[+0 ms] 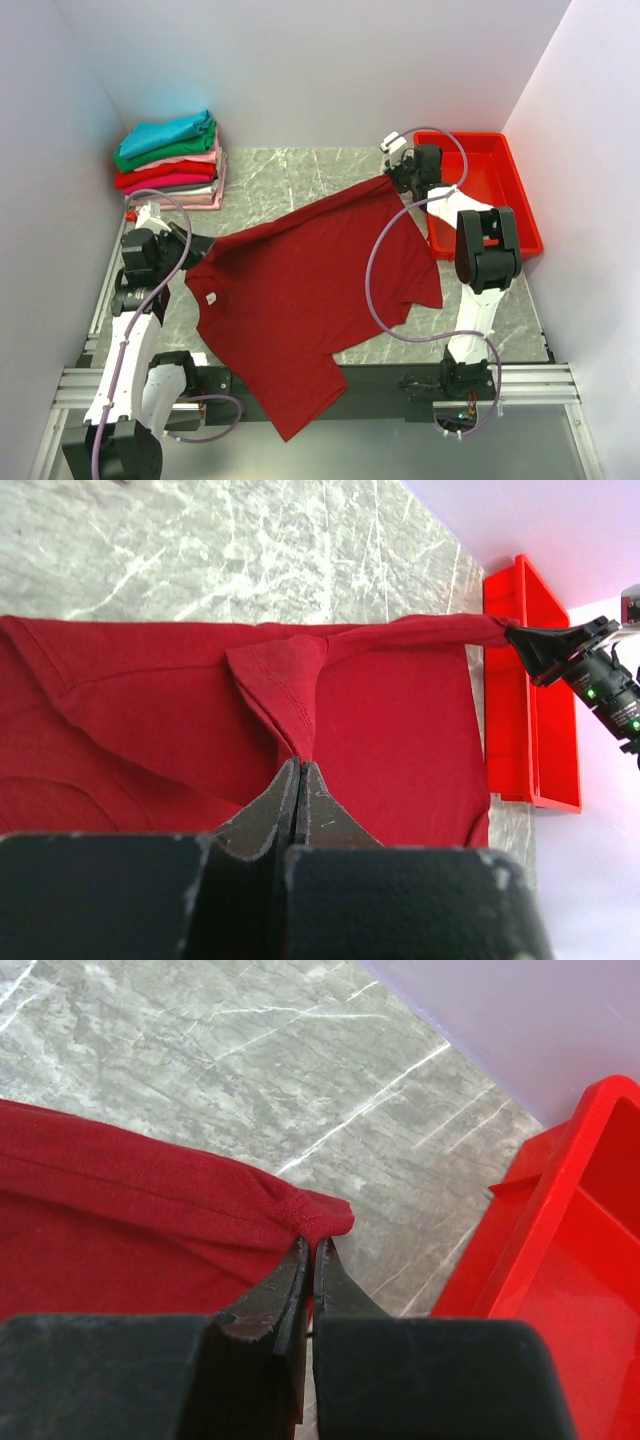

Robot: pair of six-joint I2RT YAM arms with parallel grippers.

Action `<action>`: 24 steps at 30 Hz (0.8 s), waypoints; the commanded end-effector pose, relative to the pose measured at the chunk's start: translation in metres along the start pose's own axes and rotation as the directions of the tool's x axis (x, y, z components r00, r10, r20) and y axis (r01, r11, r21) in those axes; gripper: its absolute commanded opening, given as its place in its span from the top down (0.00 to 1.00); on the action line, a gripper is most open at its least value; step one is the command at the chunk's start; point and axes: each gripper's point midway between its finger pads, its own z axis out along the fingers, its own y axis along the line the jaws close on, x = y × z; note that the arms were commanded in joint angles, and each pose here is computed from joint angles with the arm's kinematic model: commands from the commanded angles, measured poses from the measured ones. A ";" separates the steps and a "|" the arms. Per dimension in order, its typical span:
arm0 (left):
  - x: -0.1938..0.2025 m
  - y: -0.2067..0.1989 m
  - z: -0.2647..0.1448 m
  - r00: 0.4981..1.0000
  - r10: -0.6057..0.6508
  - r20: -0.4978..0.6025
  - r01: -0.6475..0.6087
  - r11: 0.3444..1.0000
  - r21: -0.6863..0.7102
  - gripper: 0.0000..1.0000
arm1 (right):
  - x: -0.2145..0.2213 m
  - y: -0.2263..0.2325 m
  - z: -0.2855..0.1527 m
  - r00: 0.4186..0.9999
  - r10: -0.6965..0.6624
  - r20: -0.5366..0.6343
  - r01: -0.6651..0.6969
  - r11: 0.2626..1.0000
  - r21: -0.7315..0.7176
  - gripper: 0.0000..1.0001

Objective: Fold and stack the t-shirts
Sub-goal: Fold the tshirt

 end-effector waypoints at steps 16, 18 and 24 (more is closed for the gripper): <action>0.009 -0.003 -0.018 0.999 -0.043 -0.007 0.043 0.999 -0.006 0.99 | -0.023 -0.018 -0.032 0.994 -0.091 0.055 0.088 0.995 0.048 0.98; 0.011 -0.005 -0.019 0.999 -0.042 -0.014 0.042 0.999 0.002 0.99 | -0.022 -0.018 -0.033 0.994 -0.093 0.052 0.091 0.995 0.048 0.98; 0.022 -0.004 -0.025 0.998 -0.050 -0.049 0.051 0.999 0.003 0.99 | -0.015 -0.017 -0.034 0.994 -0.100 0.033 0.098 0.994 0.050 0.95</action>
